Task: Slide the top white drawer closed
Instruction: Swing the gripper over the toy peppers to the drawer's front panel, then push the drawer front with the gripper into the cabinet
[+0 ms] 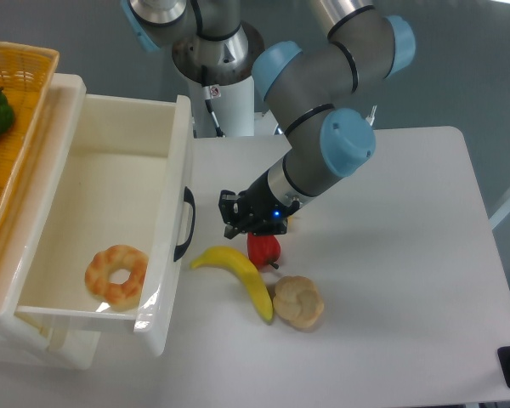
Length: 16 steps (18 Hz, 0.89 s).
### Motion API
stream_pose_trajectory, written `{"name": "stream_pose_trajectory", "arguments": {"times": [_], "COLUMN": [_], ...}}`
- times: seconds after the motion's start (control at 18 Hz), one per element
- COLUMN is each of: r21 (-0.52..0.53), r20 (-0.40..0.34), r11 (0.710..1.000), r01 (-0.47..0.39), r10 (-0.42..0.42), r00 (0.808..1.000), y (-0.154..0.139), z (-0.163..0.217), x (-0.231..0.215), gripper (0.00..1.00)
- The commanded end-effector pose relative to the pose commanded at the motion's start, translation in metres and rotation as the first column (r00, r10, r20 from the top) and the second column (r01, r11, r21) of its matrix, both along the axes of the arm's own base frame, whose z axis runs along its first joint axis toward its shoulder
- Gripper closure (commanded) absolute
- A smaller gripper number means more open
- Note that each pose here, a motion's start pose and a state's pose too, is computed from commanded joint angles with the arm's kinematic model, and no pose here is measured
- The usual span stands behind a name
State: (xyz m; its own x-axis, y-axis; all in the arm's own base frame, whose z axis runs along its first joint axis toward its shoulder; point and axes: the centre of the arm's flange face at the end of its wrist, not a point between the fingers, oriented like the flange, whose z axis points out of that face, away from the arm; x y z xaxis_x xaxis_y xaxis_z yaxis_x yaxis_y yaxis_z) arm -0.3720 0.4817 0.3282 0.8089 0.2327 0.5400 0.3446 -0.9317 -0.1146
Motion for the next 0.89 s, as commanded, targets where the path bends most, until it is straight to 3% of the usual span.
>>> {"name": "stream_pose_trajectory", "arguments": {"times": [0.44, 0.89], "r21": [-0.021, -0.032], "r20": [0.033, 0.066], "r11": [0.999, 0.999], "r01": [-0.046, -0.036], "r10": [0.047, 0.039], "r00": [0.998, 0.997], "y": [0.010, 0.007], "z": [0.016, 0.027], "x": [0.024, 0.040], "gripper": [1.00, 1.00]}}
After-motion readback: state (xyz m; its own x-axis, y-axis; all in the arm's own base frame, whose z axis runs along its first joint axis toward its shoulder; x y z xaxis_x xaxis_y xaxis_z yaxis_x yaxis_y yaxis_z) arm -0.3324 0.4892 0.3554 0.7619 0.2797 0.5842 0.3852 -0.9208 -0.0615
